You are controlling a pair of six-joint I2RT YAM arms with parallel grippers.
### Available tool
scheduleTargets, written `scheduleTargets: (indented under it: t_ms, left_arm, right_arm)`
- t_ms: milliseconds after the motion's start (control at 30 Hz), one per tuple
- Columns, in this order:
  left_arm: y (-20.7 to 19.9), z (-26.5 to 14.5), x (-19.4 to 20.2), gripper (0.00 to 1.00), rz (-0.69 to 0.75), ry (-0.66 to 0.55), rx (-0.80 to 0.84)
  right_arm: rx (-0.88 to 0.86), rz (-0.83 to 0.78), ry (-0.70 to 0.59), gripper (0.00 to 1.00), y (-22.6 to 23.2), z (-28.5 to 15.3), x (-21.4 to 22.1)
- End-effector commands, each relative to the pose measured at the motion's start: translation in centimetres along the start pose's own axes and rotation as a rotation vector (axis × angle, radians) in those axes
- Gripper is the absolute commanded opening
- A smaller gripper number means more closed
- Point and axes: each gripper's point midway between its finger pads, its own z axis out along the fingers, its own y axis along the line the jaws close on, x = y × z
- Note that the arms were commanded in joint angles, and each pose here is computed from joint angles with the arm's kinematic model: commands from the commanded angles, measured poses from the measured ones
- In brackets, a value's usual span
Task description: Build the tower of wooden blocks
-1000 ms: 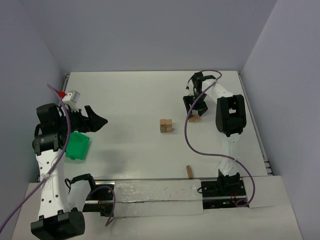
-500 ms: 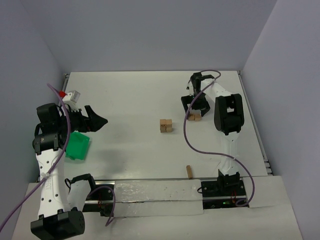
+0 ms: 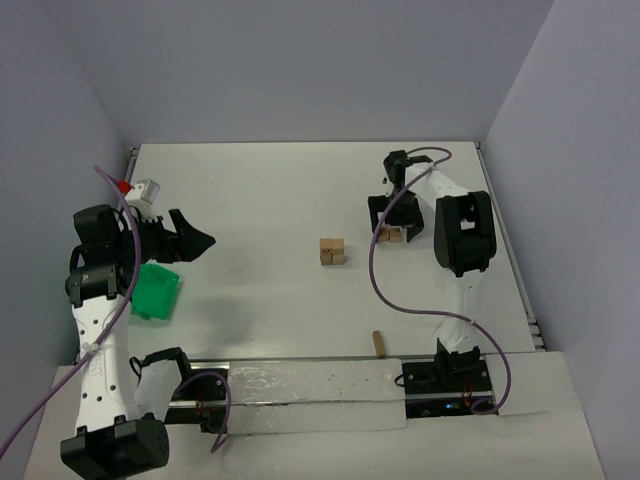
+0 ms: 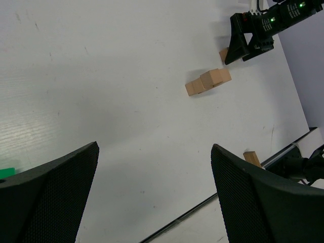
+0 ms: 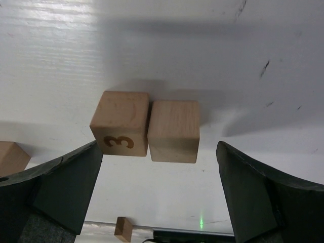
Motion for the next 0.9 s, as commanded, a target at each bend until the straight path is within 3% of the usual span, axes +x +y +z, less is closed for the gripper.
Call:
scheduleTargets:
  t_ms: [0, 867]
  left_arm:
    - [0.0, 0.1, -1.0, 0.97, 0.022, -0.037, 0.014]
    - [-0.2, 0.1, -1.0, 0.97, 0.021, -0.039, 0.018]
  right_arm:
    - [-0.007, 0.059, -0.096, 1.0, 0.5, -1.8, -0.9]
    - [-0.102, 0.087, -0.099, 1.0, 2.4, -0.2, -3.0]
